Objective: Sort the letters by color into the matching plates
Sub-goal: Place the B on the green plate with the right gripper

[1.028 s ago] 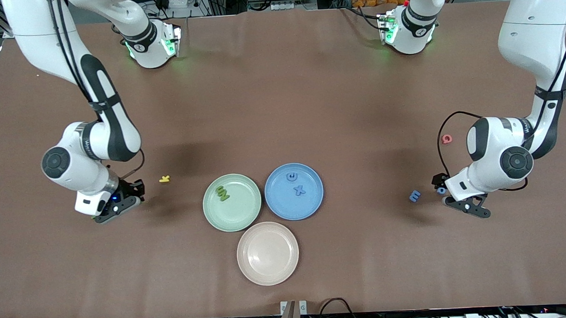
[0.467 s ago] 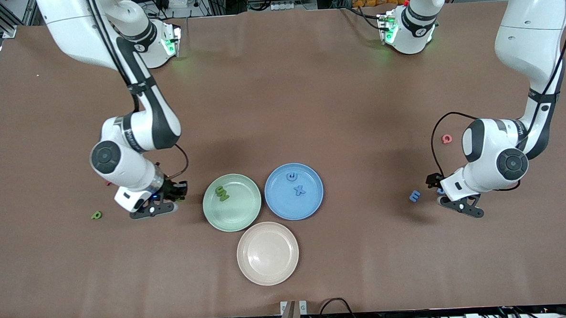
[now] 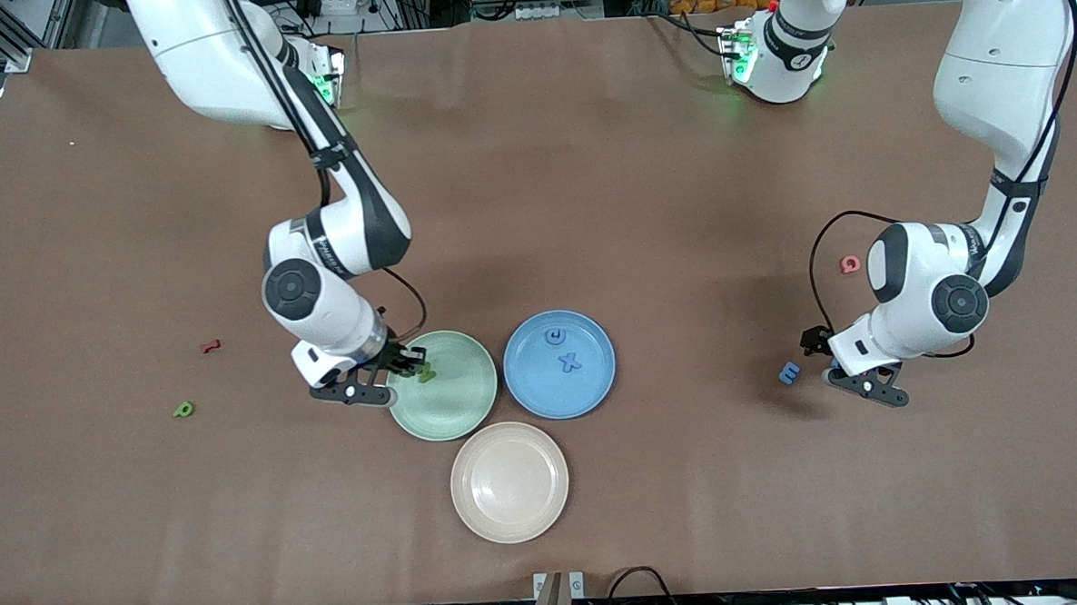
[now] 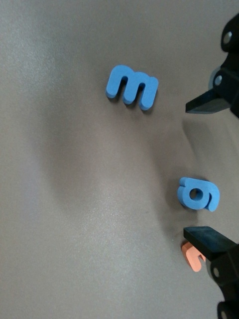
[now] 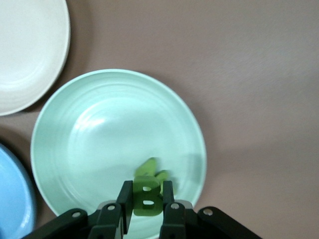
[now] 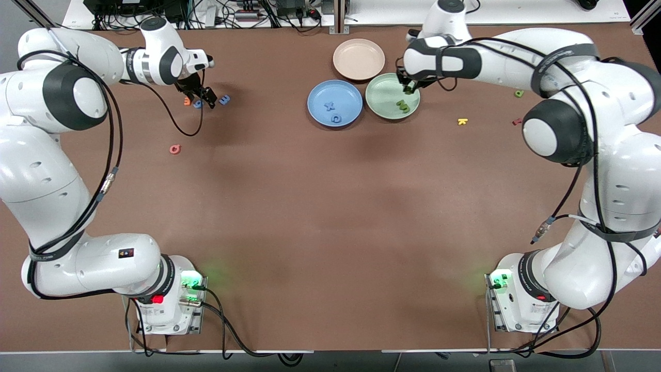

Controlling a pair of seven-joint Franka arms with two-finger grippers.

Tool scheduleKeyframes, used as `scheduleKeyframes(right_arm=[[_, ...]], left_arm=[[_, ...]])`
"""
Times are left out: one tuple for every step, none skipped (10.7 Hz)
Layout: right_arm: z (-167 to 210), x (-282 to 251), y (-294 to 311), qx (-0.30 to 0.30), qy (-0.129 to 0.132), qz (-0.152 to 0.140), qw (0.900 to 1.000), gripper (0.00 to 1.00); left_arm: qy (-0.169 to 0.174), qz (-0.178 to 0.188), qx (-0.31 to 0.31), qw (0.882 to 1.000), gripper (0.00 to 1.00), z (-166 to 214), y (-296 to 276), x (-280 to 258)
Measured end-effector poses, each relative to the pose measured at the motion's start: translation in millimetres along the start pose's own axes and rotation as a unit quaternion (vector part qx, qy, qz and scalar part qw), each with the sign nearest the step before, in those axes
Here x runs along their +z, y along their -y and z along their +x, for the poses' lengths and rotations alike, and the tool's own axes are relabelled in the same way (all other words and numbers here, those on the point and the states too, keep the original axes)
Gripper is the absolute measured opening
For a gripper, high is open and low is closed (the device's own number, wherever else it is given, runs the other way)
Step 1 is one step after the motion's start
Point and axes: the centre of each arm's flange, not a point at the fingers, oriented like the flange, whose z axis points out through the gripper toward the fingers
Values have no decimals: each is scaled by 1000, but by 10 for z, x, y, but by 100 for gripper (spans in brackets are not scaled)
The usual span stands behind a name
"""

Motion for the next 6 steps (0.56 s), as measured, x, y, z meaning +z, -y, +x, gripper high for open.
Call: scheduleKeyframes(right_arm=[[-22, 58, 123, 28, 0, 1, 1000, 28], [-36, 111, 211, 47, 0, 1, 999, 28], [-40, 152, 263, 55, 0, 0, 998, 28], [-30, 164, 276, 59, -1, 1, 998, 31], [-14, 159, 276, 60, -3, 1, 998, 34], [-4, 152, 269, 60, -3, 1, 998, 42]], left_arm=[[0, 0, 0, 1000, 100, -6, -3, 8], [1, -1, 1, 1000, 100, -15, -6, 19], [2, -1, 4, 1000, 100, -24, -6, 29], [3, -1, 10, 1000, 100, -34, 4, 36], [1, 0, 15, 1000, 100, -43, 27, 39], [0, 0, 17, 1000, 100, -59, 66, 43]])
